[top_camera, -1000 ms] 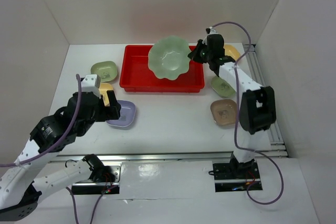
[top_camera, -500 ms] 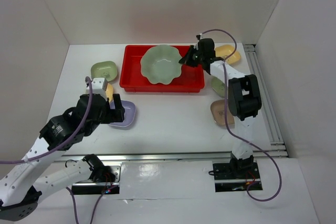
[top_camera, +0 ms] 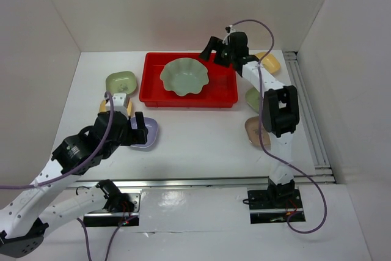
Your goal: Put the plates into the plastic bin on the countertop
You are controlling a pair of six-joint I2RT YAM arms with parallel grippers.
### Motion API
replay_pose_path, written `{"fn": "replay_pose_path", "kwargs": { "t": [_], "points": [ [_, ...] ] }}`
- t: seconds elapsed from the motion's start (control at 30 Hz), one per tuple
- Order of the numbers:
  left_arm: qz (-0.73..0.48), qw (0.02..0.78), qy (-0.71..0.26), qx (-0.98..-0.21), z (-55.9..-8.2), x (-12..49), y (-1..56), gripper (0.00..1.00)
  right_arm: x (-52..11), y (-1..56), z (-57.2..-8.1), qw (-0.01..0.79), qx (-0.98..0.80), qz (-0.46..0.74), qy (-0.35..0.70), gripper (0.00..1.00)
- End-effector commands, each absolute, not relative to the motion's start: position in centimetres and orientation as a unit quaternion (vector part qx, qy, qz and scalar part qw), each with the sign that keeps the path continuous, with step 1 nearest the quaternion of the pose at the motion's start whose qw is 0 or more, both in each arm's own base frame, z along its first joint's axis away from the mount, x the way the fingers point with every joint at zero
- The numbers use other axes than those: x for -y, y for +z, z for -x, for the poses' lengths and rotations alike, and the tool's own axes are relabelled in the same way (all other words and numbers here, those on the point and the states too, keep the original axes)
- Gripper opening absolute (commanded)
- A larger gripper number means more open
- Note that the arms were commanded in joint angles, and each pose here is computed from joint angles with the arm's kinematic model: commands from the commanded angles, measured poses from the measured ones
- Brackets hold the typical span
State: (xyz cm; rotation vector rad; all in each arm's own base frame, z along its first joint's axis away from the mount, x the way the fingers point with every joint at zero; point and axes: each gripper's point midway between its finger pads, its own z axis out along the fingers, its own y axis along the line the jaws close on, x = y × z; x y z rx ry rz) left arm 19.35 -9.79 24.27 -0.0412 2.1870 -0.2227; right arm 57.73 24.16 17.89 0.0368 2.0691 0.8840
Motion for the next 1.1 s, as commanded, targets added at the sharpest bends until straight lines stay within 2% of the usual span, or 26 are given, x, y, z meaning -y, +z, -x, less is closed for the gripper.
{"fn": "replay_pose_path", "kwargs": {
  "t": [0.0,0.1,0.13,0.2,0.23,0.27,0.3,0.33,0.37,0.43,0.47,0.6,0.8,0.97,1.07],
  "points": [
    [0.014,0.470,-0.108,-0.876,-19.6,10.2,24.9,1.00,-22.5,26.7,-56.5,0.506,-0.799,-0.001,0.325,1.00],
    [0.014,0.470,-0.108,-0.876,-19.7,10.3,24.7,1.00,-17.2,28.4,-55.8,0.547,-0.804,-0.042,0.230,1.00],
    [0.012,0.468,-0.111,-0.877,-19.7,10.5,24.7,1.00,-13.3,29.8,-54.8,0.559,-0.804,-0.075,0.189,1.00],
    [0.009,0.465,-0.116,-0.878,-19.6,10.7,24.5,1.00,-8.8,26.7,-52.9,0.526,-0.832,-0.110,0.140,1.00],
    [0.011,0.470,-0.120,-0.875,-19.8,10.9,24.7,1.00,-4.5,26.8,-51.1,0.519,-0.836,-0.149,0.103,1.00],
    [0.003,0.467,-0.121,-0.876,-19.8,11.1,24.3,1.00,-2.5,23.2,-49.1,0.482,-0.856,-0.168,0.082,1.00],
    [0.004,0.470,-0.124,-0.874,-19.9,11.2,24.5,1.00,1.1,24.0,-47.1,0.493,-0.845,-0.202,0.054,1.00],
    [0.001,0.465,-0.125,-0.877,-20.0,11.4,24.3,1.00,1.1,23.2,-45.7,0.485,-0.847,-0.208,0.055,1.00],
    [-0.005,0.464,-0.121,-0.878,-20.2,11.6,24.0,1.00,3.6,20.0,-43.5,0.459,-0.854,-0.242,0.028,1.00],
    [-0.012,0.460,-0.121,-0.880,-20.5,12.1,23.8,1.00,5.8,19.5,-41.0,0.454,-0.850,-0.267,0.011,1.00],
    [-0.011,0.456,-0.121,-0.882,-20.8,12.3,23.5,1.00,7.6,17.4,-39.3,0.431,-0.853,-0.295,-0.008,1.00],
    [-0.026,0.444,-0.129,-0.886,-21.1,13.3,23.0,1.00,8.9,14.0,-37.1,0.387,-0.857,-0.339,-0.008,0.99],
    [-0.015,0.439,-0.129,-0.889,-21.7,12.6,22.2,1.00,8.1,9.3,-38.4,0.365,-0.863,-0.346,0.038,0.92],
    [-0.012,0.445,-0.146,-0.883,-21.8,12.6,22.6,1.00,8.5,4.8,-38.3,0.327,-0.871,-0.365,0.024,0.84],
    [-0.017,0.443,-0.150,-0.884,-21.8,12.6,22.6,1.00,8.9,4.4,-39.5,0.336,-0.866,-0.370,0.023,0.81]
  ]
}}
